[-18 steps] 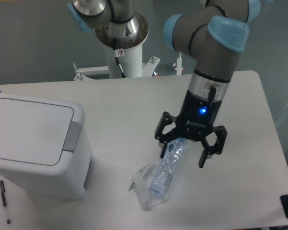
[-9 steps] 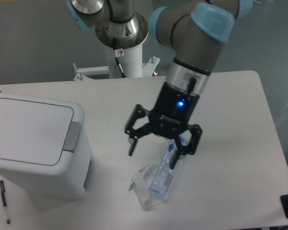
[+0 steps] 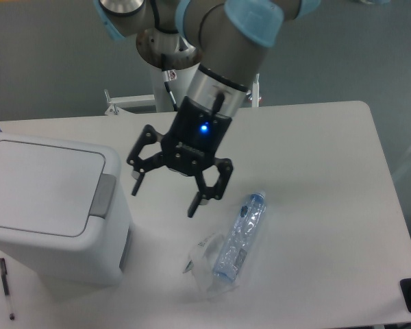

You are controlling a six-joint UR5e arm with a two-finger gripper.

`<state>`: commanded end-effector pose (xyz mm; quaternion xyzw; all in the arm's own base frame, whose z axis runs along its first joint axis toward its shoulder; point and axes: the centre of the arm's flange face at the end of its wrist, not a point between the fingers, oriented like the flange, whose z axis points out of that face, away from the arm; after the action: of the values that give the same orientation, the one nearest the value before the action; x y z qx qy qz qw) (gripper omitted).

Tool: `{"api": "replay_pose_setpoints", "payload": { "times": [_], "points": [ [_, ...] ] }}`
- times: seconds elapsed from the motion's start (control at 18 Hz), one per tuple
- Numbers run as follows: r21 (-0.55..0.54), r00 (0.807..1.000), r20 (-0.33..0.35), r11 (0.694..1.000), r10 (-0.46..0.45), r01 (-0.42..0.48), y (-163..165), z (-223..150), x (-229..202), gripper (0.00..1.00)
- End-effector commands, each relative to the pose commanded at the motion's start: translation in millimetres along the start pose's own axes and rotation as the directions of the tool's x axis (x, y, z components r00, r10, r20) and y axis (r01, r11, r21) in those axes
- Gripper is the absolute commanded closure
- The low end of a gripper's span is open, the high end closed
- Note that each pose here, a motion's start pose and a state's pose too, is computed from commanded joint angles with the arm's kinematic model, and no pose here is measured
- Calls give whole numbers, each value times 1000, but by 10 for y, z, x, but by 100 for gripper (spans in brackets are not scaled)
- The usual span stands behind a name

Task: Open the trash can
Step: 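Move the open gripper over to the trash can's grey button, then press down on the grey button with the gripper finger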

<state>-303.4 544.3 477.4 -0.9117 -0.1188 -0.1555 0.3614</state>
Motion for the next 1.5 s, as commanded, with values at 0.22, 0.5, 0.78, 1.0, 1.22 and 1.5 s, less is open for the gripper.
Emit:
{"api": "replay_pose_setpoints", "payload": {
  "times": [0.22, 0.5, 0.78, 1.0, 1.22, 1.5],
  "points": [
    [-7, 1000, -6, 1000, 13, -13, 3, 92, 30, 0],
    [-15, 1000, -10, 1000, 17, -17, 25, 135, 62, 0],
    [-25, 1000, -15, 1000, 11, -11, 70, 182, 51, 0],
    [-27, 1000, -14, 1000, 13, -13, 96, 201, 42, 0],
    [-31, 1000, -16, 999, 9, -9, 106, 239, 12, 0],
    [-38, 1000, -19, 999, 4, -5, 124, 288, -11, 0]
  ]
}}
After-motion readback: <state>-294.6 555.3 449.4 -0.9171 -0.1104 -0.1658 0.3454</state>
